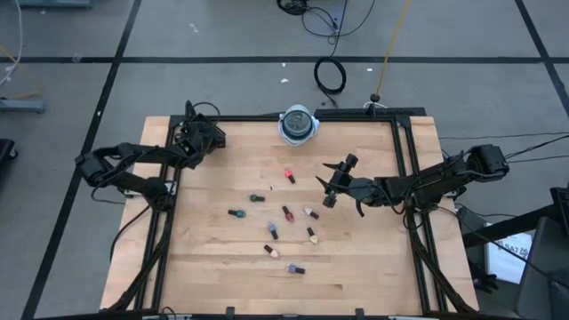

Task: Pick & Place Nail Polish
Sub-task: Put the dark violet nail polish bottle into the black bin

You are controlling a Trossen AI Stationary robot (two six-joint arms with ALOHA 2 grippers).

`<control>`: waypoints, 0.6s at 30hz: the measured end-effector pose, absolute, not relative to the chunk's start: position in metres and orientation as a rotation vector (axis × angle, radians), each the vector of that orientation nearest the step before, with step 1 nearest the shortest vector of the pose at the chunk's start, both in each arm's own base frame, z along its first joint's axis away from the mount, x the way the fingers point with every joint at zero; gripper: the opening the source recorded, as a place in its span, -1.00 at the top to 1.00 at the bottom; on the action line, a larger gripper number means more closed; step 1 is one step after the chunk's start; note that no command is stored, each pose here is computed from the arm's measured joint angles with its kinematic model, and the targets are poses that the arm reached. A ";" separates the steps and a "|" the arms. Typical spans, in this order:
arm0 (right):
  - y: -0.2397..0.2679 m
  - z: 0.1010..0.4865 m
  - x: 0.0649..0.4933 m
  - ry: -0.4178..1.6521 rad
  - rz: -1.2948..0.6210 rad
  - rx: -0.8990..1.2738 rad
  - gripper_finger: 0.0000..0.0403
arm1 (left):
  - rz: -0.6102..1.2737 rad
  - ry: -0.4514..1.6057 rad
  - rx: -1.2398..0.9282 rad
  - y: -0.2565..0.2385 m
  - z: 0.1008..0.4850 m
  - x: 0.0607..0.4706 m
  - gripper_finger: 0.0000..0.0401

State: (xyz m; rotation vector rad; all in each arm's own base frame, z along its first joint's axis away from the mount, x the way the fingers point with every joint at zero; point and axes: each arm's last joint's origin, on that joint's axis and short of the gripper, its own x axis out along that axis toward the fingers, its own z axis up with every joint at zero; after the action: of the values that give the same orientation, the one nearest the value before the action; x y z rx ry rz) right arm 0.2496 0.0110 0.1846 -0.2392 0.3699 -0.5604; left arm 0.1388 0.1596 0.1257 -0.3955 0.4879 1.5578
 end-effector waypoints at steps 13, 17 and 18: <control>0.011 0.185 0.250 0.370 -0.560 -0.239 -0.05 | 1.464 0.419 -0.492 0.160 0.128 0.144 -0.49; 0.011 0.185 0.250 0.370 -0.560 -0.239 -0.05 | 1.375 0.382 -0.503 0.162 0.131 0.148 -0.49; 0.011 0.185 0.250 0.370 -0.560 -0.239 -0.05 | 1.352 0.374 -0.505 0.162 0.132 0.149 -0.49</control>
State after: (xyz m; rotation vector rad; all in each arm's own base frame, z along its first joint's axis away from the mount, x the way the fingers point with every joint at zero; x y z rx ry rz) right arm 0.2496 0.0110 0.1846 -0.2391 0.3696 -0.5604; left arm 0.1495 0.1621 0.1324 -0.5054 0.3739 1.3525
